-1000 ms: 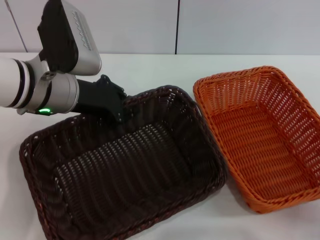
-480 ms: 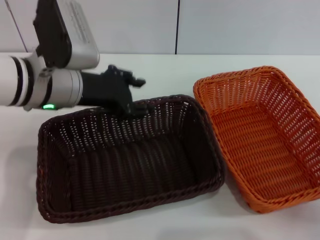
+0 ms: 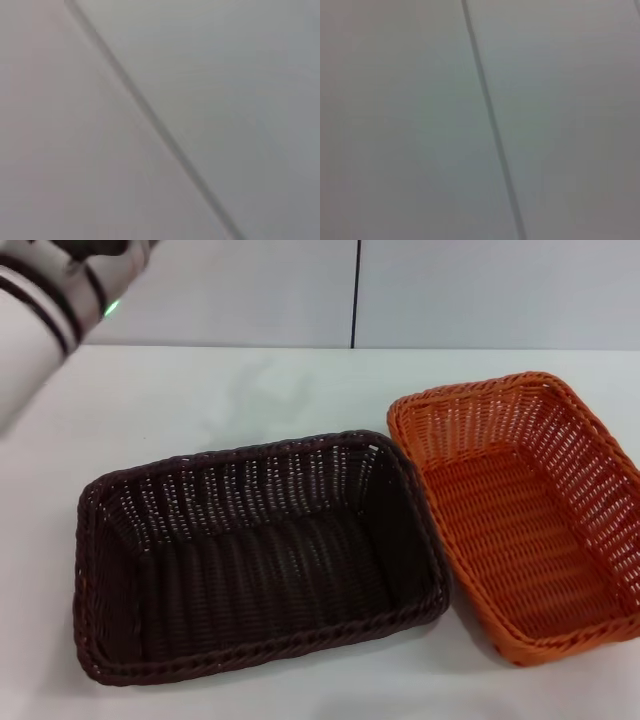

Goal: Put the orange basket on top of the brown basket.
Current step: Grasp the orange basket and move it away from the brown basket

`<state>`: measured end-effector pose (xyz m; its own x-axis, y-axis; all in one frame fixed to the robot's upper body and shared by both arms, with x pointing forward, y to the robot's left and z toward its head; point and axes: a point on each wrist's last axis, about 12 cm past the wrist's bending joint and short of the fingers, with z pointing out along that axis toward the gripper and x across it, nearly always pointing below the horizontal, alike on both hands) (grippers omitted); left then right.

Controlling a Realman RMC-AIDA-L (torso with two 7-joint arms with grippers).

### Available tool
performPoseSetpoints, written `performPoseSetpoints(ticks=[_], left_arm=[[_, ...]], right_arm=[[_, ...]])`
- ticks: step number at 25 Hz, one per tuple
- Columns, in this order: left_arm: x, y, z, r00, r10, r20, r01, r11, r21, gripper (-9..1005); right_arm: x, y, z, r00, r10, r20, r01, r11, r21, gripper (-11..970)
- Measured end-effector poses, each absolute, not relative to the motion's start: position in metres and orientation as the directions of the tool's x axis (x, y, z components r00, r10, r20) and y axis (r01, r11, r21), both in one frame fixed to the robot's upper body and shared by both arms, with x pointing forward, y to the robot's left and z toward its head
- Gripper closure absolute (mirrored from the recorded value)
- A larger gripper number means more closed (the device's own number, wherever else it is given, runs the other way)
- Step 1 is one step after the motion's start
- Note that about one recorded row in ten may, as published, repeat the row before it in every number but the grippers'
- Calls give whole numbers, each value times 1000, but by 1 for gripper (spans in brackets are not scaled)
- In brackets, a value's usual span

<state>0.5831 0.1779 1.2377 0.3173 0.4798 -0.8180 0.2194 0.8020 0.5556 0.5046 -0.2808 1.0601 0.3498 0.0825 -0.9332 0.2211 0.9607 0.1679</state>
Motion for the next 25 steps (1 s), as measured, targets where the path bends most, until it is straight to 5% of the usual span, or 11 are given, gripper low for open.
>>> performPoseSetpoints(ticks=[6,12,14,17,18,25], left_arm=[[556,188,1219,534,447,-718,-220,893,392,181],[529,225,1175,539,353,-765,-247,934,257,183],[517,253,1132,417,356,-837,-256,929,267,183],[507,273,1103,322,320,-891,-270,933,237,183],[495,296,1074,224,255,-941,-295,938,184,183],[471,324,1039,108,220,-970,-343,924,171,182]], right_arm=[[560,-253,1105,413,132,-901,-4,990,144,281],[596,-216,1158,247,138,-959,-319,946,53,281],[599,-203,1179,178,90,-980,-399,917,12,282],[601,-194,1207,38,-21,-999,-458,888,-36,282],[601,-192,1220,-6,-57,-998,-468,883,-47,282],[580,-199,1298,-227,-380,-897,-602,779,-177,281]])
